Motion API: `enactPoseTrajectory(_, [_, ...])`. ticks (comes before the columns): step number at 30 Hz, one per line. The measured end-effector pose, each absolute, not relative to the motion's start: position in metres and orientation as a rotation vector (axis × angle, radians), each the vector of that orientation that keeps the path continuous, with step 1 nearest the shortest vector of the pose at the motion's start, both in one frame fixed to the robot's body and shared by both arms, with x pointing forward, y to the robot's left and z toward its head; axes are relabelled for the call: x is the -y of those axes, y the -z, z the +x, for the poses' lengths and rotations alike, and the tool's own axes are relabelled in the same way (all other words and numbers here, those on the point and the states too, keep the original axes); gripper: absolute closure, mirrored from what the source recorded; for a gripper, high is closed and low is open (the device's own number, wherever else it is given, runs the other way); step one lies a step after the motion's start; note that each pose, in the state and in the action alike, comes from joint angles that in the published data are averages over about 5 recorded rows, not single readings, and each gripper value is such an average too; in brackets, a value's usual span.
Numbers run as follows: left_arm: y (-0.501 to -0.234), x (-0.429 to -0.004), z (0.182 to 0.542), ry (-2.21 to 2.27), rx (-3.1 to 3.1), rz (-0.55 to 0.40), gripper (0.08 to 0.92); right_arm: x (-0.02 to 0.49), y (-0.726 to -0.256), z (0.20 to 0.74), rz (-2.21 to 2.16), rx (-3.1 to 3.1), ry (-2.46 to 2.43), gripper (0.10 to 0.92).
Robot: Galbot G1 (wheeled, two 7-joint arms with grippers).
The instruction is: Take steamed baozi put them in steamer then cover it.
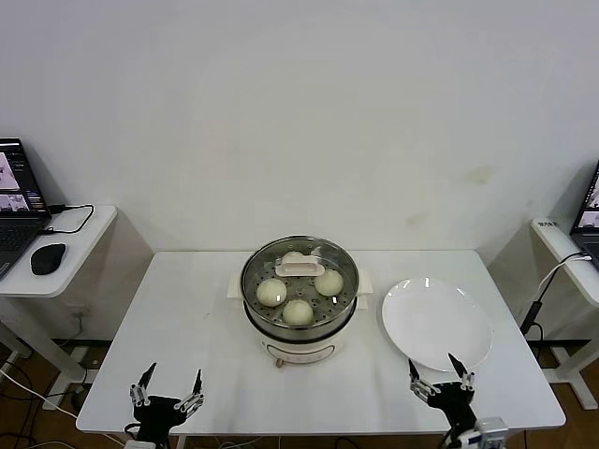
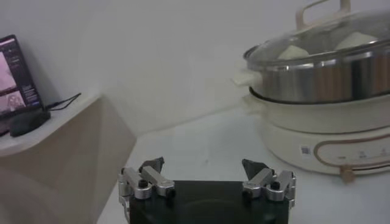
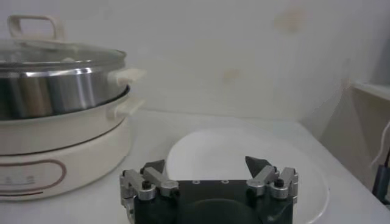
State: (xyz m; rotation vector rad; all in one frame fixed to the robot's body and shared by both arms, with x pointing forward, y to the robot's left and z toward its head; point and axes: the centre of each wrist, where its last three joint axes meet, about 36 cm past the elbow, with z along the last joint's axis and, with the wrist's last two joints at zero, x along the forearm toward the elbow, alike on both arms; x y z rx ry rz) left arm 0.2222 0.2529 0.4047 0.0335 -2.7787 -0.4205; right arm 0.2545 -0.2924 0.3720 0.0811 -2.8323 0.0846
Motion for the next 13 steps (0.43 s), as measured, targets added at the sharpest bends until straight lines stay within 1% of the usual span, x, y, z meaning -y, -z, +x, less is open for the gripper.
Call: enactPoseTrajectory(13, [-0.418,-0.249,0.217,0.433,2.796,0.019,0.177,0.293,-0.373,0.258,0.071,2.85,-0.103,0.2])
